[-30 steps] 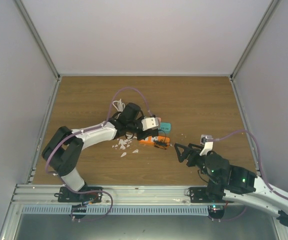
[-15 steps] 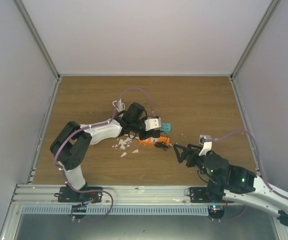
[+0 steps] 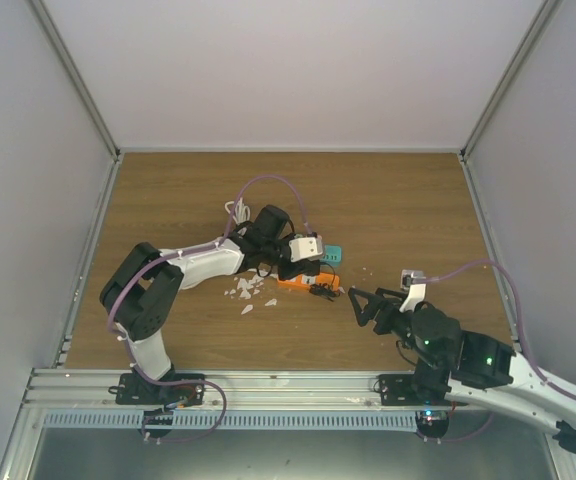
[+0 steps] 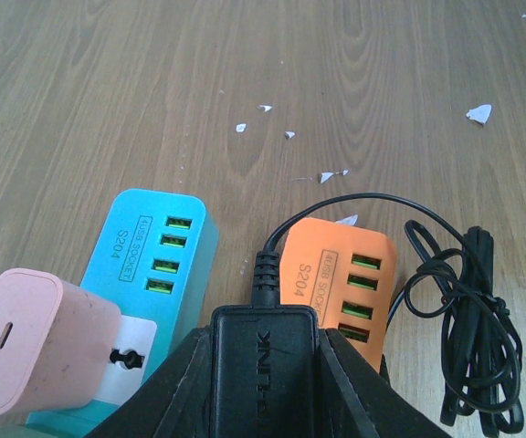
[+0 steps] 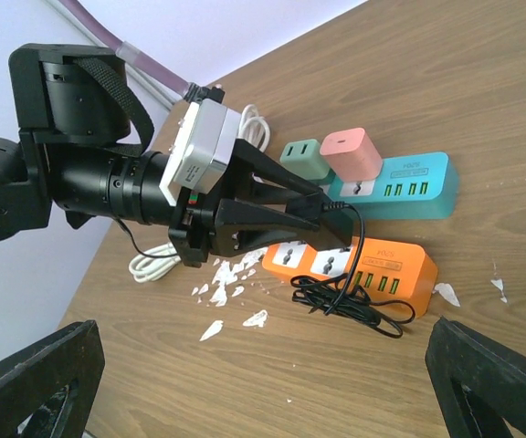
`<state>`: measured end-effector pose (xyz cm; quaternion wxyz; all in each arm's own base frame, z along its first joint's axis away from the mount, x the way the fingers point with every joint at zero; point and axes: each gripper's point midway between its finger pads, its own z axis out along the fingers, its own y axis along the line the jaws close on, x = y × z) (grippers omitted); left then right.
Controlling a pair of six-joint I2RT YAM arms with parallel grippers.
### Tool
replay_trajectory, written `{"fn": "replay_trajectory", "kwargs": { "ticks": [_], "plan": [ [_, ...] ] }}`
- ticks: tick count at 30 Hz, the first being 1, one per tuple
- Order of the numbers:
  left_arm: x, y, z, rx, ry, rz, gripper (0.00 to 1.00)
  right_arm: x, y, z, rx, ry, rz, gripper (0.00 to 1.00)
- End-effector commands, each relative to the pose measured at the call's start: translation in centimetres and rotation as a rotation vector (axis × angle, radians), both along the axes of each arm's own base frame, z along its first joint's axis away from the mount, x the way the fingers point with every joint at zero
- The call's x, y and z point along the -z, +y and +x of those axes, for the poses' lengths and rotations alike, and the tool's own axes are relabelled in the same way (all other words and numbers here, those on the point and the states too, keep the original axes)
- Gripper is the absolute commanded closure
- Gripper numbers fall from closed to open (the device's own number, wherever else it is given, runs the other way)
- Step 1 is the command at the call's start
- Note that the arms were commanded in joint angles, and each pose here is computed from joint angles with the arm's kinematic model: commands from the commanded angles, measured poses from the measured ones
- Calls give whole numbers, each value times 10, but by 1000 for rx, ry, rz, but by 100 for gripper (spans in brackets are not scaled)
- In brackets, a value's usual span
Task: Insert the plug
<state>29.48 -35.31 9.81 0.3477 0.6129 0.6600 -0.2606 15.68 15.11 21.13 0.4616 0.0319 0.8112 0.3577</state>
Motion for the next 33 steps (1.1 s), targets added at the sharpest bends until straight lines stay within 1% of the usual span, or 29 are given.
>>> {"fn": "replay_trajectory", "kwargs": {
  "ticks": [1, 8, 16, 20, 28, 33],
  "plan": [
    [13, 13, -7, -20, 34, 71, 100, -9, -3, -2, 2, -1, 25, 0],
    [13, 15, 0, -47, 58, 78, 100, -9, 0, -2, -10, 2, 21, 0],
    [15, 11, 1, -33, 80, 79, 99, -6, 4, -3, -26, 20, 0, 0],
    [24, 9, 0, -24, 108, 95, 99, -4, 5, -7, -47, 34, 17, 0],
    [31, 11, -1, -32, 104, 146, 100, 3, 1, -14, -65, 49, 71, 0],
    [21, 19, -2, -45, 88, 153, 100, 3, 2, -13, -67, 43, 39, 0]
  ]
}}
